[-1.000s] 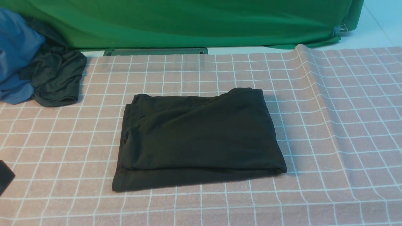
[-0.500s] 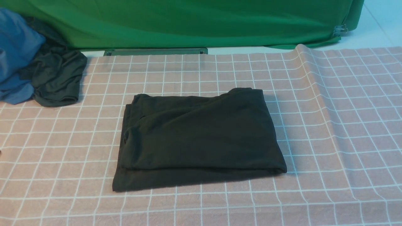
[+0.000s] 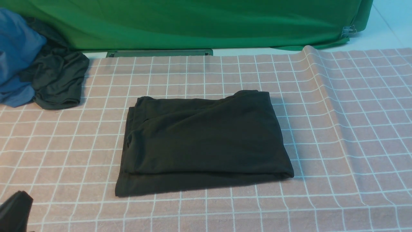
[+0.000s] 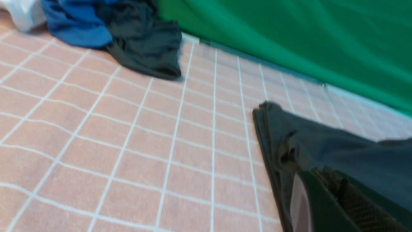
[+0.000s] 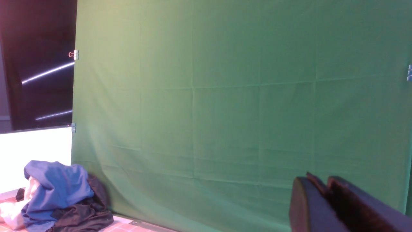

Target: Fold a long-sleeved shirt over a pink coffee tablecloth.

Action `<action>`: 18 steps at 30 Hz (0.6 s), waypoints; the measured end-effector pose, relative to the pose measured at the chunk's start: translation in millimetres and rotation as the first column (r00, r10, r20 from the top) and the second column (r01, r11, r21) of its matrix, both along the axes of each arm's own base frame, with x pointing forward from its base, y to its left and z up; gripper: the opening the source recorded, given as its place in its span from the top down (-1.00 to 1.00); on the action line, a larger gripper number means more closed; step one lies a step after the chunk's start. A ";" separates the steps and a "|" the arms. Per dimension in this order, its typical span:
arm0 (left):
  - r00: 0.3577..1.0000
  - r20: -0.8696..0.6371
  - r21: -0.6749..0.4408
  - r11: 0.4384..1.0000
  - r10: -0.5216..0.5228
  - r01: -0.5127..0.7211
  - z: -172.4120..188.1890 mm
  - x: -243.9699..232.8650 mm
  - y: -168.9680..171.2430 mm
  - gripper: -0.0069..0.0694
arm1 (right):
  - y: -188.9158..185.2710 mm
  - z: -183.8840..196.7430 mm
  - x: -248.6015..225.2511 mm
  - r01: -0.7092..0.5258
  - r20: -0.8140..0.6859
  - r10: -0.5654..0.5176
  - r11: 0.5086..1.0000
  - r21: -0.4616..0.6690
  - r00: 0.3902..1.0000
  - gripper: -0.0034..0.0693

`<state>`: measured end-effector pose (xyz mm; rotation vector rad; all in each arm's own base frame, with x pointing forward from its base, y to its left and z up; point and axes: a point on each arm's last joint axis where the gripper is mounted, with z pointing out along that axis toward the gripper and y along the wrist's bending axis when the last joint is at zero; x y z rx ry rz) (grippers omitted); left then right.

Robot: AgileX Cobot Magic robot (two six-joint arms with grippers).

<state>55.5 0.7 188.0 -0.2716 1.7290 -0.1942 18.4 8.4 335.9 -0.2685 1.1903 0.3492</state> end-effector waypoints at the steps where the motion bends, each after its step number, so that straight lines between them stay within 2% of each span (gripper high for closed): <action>1: 1.000 -0.003 0.009 1.000 -0.011 0.011 -0.6 -0.1 -0.5 0.79 | 0.0 0.0 0.0 0.000 0.000 0.000 1.000 0.000 1.000 0.57; 18: 1.000 0.011 0.003 1.000 -0.021 0.021 0.6 -0.1 -1.1 0.79 | 0.0 -0.1 0.0 0.000 -0.002 0.000 1.000 0.000 1.000 0.49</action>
